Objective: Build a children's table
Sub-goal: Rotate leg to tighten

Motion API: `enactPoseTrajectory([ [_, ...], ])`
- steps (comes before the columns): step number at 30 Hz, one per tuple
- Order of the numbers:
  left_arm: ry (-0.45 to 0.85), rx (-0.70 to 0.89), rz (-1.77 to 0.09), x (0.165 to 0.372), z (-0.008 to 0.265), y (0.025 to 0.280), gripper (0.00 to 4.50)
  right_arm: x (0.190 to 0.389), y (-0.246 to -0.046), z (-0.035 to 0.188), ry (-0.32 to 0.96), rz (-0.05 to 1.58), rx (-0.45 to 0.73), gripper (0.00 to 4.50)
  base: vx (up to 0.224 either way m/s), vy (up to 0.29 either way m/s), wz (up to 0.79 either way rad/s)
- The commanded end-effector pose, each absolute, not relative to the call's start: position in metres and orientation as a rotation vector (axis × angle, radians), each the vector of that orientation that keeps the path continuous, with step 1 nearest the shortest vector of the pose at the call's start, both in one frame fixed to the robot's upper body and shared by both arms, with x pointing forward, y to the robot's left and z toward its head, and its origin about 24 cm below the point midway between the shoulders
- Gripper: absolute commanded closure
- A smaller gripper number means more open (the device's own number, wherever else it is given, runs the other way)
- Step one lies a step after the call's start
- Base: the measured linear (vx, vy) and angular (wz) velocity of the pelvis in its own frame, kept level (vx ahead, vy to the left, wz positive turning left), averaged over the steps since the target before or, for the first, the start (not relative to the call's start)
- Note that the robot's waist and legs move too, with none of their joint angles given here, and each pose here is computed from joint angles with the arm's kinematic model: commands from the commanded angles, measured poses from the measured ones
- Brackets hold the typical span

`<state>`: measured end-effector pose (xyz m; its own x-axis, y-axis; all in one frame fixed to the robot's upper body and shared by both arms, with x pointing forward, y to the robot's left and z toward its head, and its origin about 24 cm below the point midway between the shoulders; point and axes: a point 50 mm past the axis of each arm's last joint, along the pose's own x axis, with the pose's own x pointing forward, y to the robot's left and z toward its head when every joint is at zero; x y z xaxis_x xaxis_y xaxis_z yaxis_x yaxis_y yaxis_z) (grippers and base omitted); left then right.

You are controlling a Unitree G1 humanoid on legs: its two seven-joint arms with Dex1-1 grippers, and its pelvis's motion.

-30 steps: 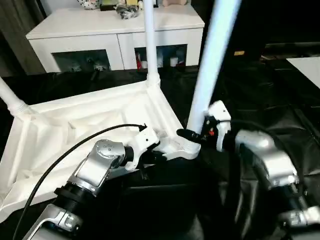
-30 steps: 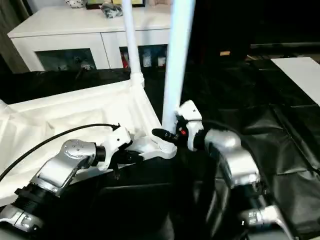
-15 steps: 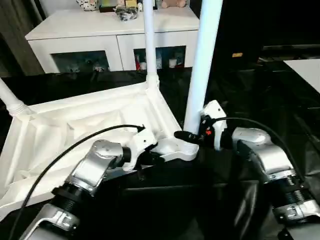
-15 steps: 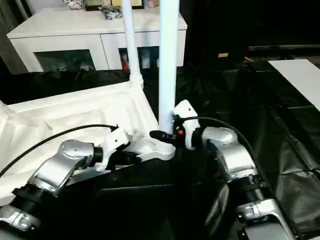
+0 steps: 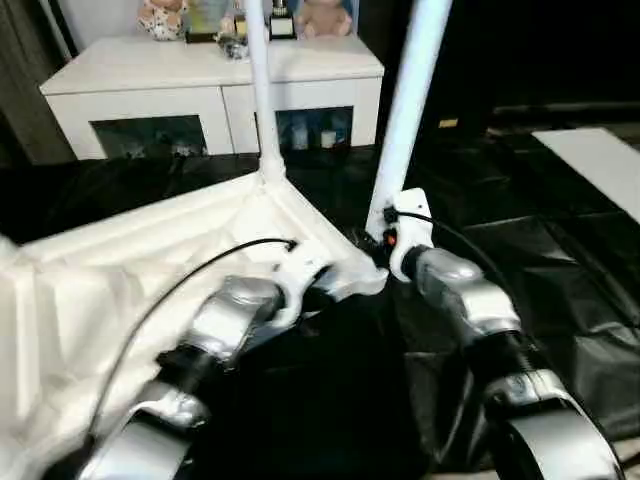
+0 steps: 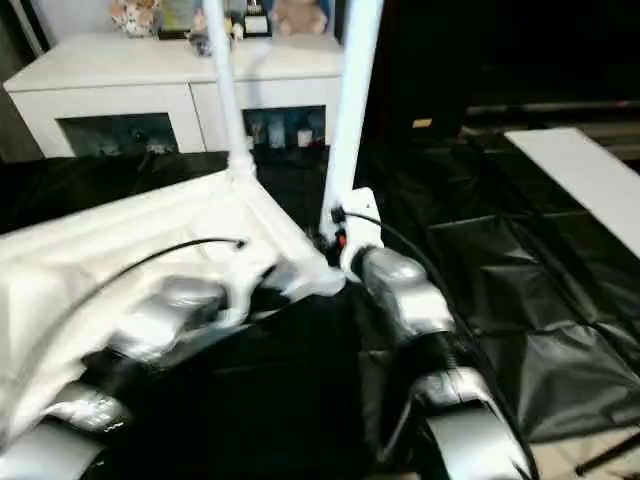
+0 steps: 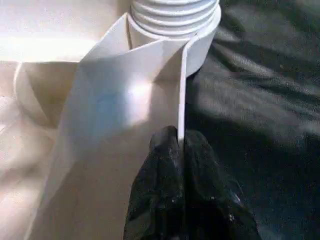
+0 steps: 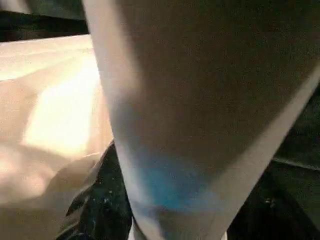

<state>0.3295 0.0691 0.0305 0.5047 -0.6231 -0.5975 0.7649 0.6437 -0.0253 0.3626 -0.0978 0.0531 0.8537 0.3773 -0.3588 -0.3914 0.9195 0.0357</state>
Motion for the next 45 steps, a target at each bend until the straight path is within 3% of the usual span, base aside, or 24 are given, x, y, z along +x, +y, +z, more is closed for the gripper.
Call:
enactPoseTrajectory([
  [1, 0.561, 0.277, -0.777, 0.340, 0.044, 0.056, 4.50, 0.333, -0.089, -0.008, 0.666, 0.406, -0.069, 2.64, 0.000, 0.000, 0.00],
  [5, 0.561, 0.274, -0.775, 0.340, 0.046, 0.047, 4.50, 0.336, -0.082, -0.007, 0.658, 0.415, -0.111, 2.64, 0.000, 0.000, 0.00],
  [11, 0.574, 0.327, -0.728, 0.342, 0.039, 0.071, 4.50, 0.339, -0.083, -0.003, 0.620, 0.423, -0.051, 2.64, 0.000, 0.000, 0.00],
  [14, 0.547, 0.336, -0.781, 0.339, 0.041, 0.094, 4.50, 0.336, -0.079, 0.005, 0.562, 0.575, 0.049, 2.64, 0.013, -0.099, 0.13],
  [19, 0.549, 0.368, -0.943, 0.323, 0.043, 0.111, 4.50, 0.326, -0.087, 0.008, 0.556, 0.761, 0.047, 2.64, 0.116, -0.019, -0.27],
  [24, 0.524, 0.331, -1.151, 0.305, 0.060, 0.131, 4.50, 0.310, -0.111, 0.017, 0.531, 1.041, 0.031, 2.64, 0.052, -0.045, 0.02],
  [26, 0.510, 0.333, -1.189, 0.303, 0.063, 0.132, 4.50, 0.308, -0.114, 0.018, 0.532, 1.074, 0.032, 2.64, 0.000, 0.000, 0.00],
  [36, 0.590, 0.371, -1.324, 0.291, 0.075, 0.170, 4.50, 0.284, -0.137, 0.021, 0.573, 1.347, -0.146, 2.64, 0.000, 0.000, 0.00],
  [45, 0.601, 0.387, -1.314, 0.292, 0.075, 0.173, 4.50, 0.286, -0.136, 0.016, 0.610, 1.349, -0.228, 2.64, 0.000, 0.000, 0.00],
])
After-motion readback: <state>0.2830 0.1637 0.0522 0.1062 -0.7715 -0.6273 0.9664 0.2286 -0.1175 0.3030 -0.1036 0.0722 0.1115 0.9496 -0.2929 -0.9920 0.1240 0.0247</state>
